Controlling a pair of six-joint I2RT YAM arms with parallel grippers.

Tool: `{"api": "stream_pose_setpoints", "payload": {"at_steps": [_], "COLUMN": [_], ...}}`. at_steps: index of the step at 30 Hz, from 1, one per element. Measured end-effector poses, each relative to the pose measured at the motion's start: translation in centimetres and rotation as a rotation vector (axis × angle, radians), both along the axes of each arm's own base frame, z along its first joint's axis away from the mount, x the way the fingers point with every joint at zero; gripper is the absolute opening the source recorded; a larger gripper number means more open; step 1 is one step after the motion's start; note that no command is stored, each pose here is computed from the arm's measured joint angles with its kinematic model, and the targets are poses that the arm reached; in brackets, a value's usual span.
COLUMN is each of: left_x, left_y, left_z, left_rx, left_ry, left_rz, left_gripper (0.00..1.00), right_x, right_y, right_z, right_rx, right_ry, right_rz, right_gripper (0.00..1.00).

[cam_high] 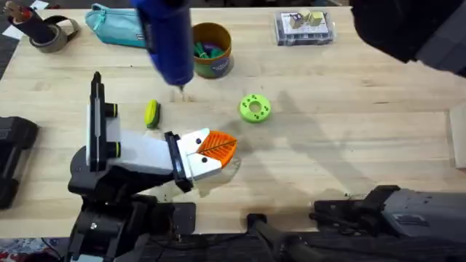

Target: Pick up the gripper from the table and insert it into the empty holder that is missing its gripper. Then pick up a screw, insert it into the mounting hole, and use the screwdriver to tighten it. Finally, clean up the table by picking up the vegetable and placing it into the bucket.

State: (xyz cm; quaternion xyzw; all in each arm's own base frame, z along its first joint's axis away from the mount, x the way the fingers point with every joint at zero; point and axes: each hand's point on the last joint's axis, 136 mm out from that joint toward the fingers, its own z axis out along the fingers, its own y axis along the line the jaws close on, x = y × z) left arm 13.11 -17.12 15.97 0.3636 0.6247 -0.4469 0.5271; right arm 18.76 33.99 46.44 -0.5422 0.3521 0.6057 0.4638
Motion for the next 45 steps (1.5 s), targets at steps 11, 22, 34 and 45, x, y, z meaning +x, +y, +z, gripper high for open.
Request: {"api": "stream_pose_setpoints", "payload": {"at_steps": [11, 22, 34, 45], "left_x": [0.0, 0.0, 0.0, 0.0], "left_y": [0.0, 0.0, 0.0, 0.0], "left_z": [0.0, 0.0, 0.0, 0.0], "left_rx": [0.000, 0.000, 0.000, 0.000], "left_ry": [0.000, 0.000, 0.000, 0.000], "left_rz": [0.000, 0.000, 0.000, 0.000], "left_gripper": [0.015, 0.015, 0.015, 0.015], "right_x": [-1.7, -2.9, -3.1, -3.4], "right_y": [1.2, 0.5, 0.4, 0.2], "right_z": [-1.0, -3.0, -5.8, -6.8], "right_rx": [-0.036, 0.017, -0.060, -0.069], "right_ry": [0.003, -0.082, 0.050, 0.052], "right_rz": [0.108, 0.142, 0.175, 0.189], "right_gripper": [0.043, 0.042, 0.044, 0.044]}}
